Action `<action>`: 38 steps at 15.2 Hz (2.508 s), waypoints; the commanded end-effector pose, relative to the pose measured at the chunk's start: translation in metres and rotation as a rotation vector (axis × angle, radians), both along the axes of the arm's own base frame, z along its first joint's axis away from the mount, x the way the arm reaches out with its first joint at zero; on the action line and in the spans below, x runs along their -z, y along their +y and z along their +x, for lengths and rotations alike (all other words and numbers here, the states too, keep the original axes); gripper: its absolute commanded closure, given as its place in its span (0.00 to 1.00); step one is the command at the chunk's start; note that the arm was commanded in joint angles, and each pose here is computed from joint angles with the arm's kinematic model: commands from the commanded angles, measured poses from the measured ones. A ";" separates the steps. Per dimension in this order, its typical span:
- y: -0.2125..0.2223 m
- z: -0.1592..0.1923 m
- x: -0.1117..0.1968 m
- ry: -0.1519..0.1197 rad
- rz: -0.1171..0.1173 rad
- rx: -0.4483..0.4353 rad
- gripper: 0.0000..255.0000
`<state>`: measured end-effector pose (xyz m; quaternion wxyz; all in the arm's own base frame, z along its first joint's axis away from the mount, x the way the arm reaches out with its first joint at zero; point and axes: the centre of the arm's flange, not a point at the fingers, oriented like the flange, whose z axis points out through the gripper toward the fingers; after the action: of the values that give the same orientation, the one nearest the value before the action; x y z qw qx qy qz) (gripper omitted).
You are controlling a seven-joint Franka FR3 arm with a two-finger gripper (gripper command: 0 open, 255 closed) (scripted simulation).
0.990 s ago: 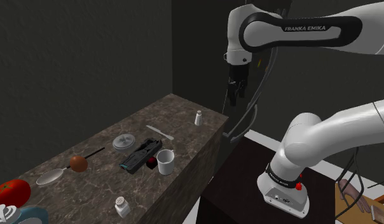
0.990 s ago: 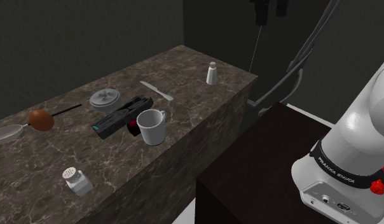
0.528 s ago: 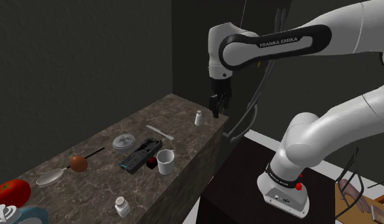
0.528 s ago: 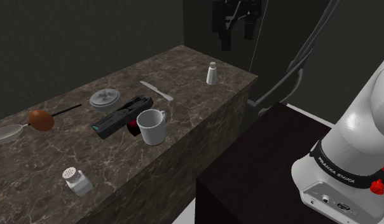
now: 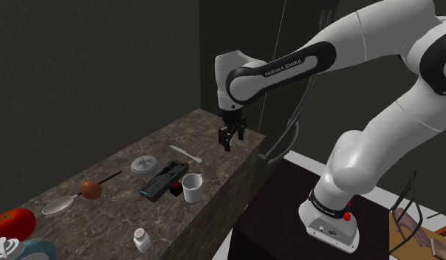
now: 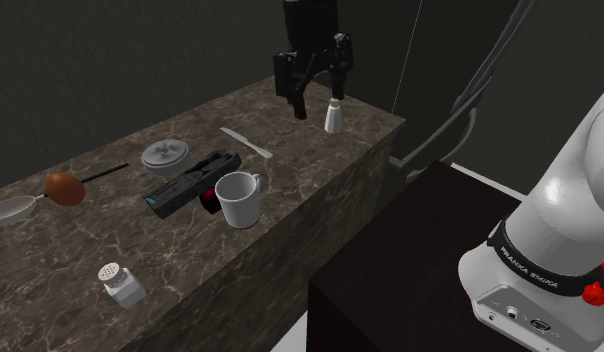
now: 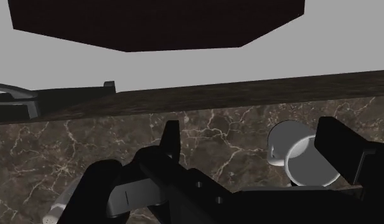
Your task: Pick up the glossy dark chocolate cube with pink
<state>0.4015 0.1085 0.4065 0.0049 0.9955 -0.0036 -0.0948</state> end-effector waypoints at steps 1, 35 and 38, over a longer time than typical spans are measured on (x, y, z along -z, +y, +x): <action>0.016 0.012 0.020 -0.003 -0.001 0.005 0.00; 0.171 0.169 0.249 -0.019 -0.024 0.047 1.00; 0.171 0.169 0.249 -0.019 -0.024 0.047 1.00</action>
<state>0.5709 0.2799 0.1578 0.0146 0.9958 -0.0284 -0.0852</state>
